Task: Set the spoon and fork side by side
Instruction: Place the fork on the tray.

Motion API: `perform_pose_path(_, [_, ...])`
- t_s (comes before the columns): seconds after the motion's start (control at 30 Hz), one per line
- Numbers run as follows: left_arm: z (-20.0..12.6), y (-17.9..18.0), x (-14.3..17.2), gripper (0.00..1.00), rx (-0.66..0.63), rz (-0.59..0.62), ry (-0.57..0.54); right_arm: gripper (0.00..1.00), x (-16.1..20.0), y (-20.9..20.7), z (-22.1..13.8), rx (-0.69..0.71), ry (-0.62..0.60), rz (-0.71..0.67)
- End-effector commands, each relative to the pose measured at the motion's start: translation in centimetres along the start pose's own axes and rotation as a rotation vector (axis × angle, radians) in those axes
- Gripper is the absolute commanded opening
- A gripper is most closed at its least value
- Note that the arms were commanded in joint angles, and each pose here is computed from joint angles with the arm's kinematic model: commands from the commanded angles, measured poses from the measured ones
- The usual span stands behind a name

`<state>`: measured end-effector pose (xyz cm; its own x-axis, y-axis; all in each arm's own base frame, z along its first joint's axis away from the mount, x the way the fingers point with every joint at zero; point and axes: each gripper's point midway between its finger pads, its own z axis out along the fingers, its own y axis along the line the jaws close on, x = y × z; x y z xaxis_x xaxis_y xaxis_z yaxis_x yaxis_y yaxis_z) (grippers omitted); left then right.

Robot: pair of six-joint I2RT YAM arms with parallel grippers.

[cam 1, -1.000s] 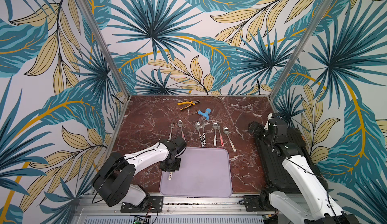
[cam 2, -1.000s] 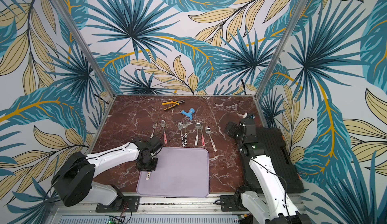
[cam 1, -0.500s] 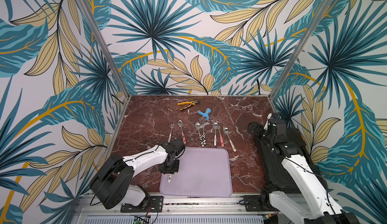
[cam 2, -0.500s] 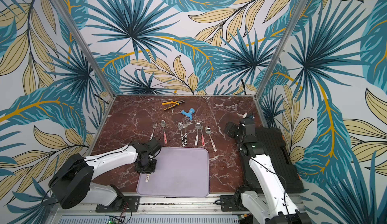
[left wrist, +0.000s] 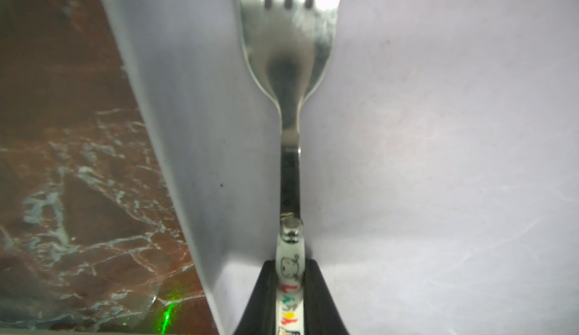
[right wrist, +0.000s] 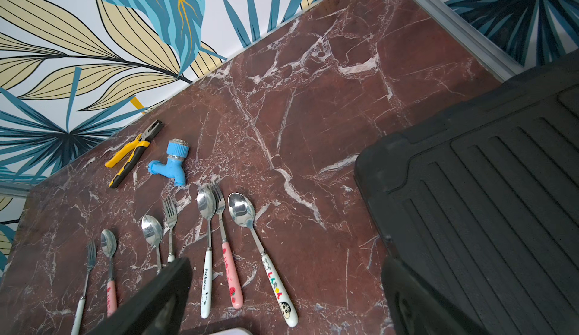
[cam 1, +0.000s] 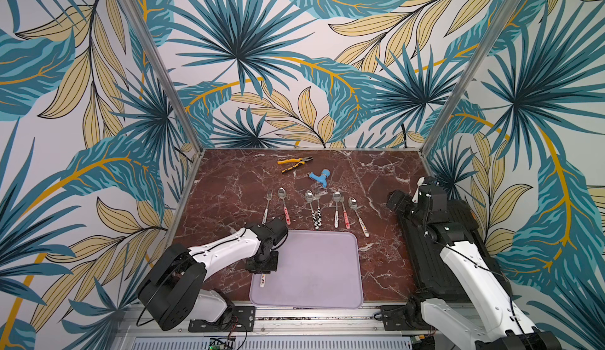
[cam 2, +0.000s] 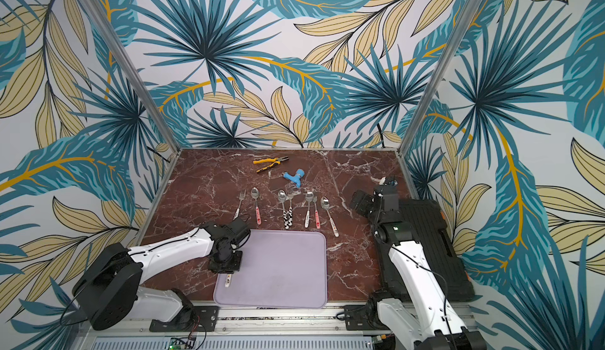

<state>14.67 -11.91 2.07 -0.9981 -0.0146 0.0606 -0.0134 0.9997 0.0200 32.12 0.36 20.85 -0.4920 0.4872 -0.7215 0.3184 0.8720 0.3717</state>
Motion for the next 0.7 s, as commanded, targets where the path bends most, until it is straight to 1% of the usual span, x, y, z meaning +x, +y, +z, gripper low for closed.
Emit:
perform_pose_path(0.0, [-0.1, 0.7, 0.5, 0.15, -0.029, -0.009, 0.005, 0.99, 0.7, -0.3, 0.5, 0.003, 0.018, 0.004])
perform_pose_path(0.1, [-0.2, 0.8, 0.5, 0.25, -0.039, -0.013, 0.003, 0.99, 0.8, -0.3, 0.5, 0.002, 0.021, 0.005])
perform_pose_path(0.27, [-0.7, 0.8, 0.3, 0.36, -0.044, -0.016, -0.007, 1.0, 0.8, -0.2, 0.6, -0.001, 0.022, 0.007])
perform_pose_path(0.37, [-1.6, 0.5, 0.0, 0.39, -0.032, -0.015, -0.021, 1.0, 0.8, -0.1, 0.6, -0.007, 0.024, 0.007])
perform_pose_path(0.53, [-4.2, -1.0, -1.0, 0.43, 0.022, 0.001, -0.077, 0.99, 1.2, -0.1, 0.9, -0.011, 0.039, 0.004])
perform_pose_path(0.67, [-6.8, -2.9, -2.2, 0.46, 0.078, 0.036, -0.121, 1.0, 2.2, 0.7, 1.6, -0.053, 0.097, -0.014])
